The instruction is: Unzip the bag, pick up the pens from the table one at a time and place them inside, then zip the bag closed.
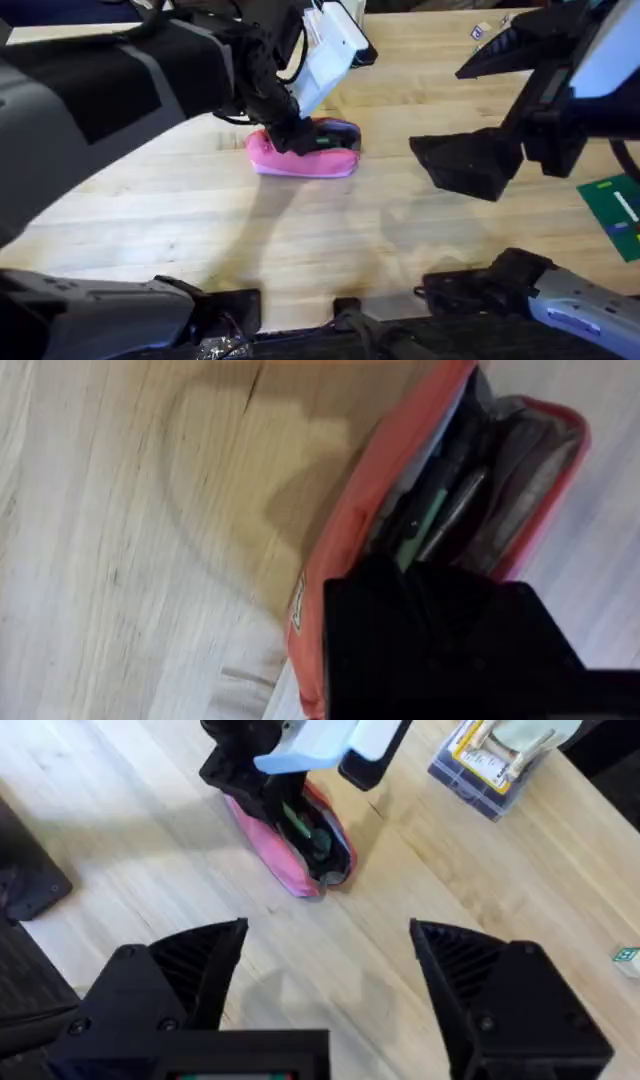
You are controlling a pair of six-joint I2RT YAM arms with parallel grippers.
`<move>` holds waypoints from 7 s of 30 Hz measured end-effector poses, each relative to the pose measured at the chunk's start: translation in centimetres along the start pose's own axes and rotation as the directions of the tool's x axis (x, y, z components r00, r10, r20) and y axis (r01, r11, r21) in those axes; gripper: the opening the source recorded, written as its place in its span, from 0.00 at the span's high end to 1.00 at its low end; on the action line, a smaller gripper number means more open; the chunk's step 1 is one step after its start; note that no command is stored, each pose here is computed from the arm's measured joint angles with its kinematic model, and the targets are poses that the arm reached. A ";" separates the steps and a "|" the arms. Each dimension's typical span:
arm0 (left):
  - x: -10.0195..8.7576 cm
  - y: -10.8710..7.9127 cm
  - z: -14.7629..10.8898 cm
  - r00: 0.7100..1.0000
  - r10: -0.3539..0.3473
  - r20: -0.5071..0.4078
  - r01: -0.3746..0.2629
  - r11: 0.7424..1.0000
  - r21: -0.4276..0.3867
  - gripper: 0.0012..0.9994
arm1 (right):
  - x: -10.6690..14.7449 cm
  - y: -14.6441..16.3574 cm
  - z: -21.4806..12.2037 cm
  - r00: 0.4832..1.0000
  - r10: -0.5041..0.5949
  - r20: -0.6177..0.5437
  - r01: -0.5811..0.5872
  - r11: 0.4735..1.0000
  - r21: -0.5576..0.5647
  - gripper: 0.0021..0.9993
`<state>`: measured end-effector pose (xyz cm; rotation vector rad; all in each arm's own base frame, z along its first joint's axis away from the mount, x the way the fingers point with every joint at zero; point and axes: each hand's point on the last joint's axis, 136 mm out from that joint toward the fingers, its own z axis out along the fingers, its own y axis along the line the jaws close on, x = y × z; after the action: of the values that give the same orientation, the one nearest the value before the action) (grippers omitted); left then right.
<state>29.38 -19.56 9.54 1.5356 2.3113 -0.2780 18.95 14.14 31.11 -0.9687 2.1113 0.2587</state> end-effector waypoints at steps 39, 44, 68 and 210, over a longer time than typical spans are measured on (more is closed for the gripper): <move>5.1 5.5 -11.4 0.981 -0.181 0.077 0.195 0.943 -0.270 0.01 | -0.1 -0.2 2.5 0.998 0.008 -0.065 -0.009 1.000 -0.016 0.00; 8.5 6.7 -12.4 0.976 -0.213 0.047 0.218 0.937 -0.272 0.01 | -1.0 -0.5 4.7 0.995 0.061 -0.078 -0.062 0.998 -0.020 0.00; 13.6 7.7 -14.1 0.968 -0.248 0.047 0.252 0.936 -0.245 0.01 | -5.7 1.6 12.5 0.823 0.557 -0.110 -0.568 0.804 -0.175 0.00; 7.6 3.8 -4.1 0.796 -0.007 0.605 -0.219 0.929 0.298 0.95 | -3.4 8.7 24.9 0.797 0.588 -0.136 -0.577 0.809 0.116 0.97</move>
<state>29.45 -10.15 10.47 1.4436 1.7164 -1.0416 28.40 33.62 15.71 -0.2694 2.5175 0.4188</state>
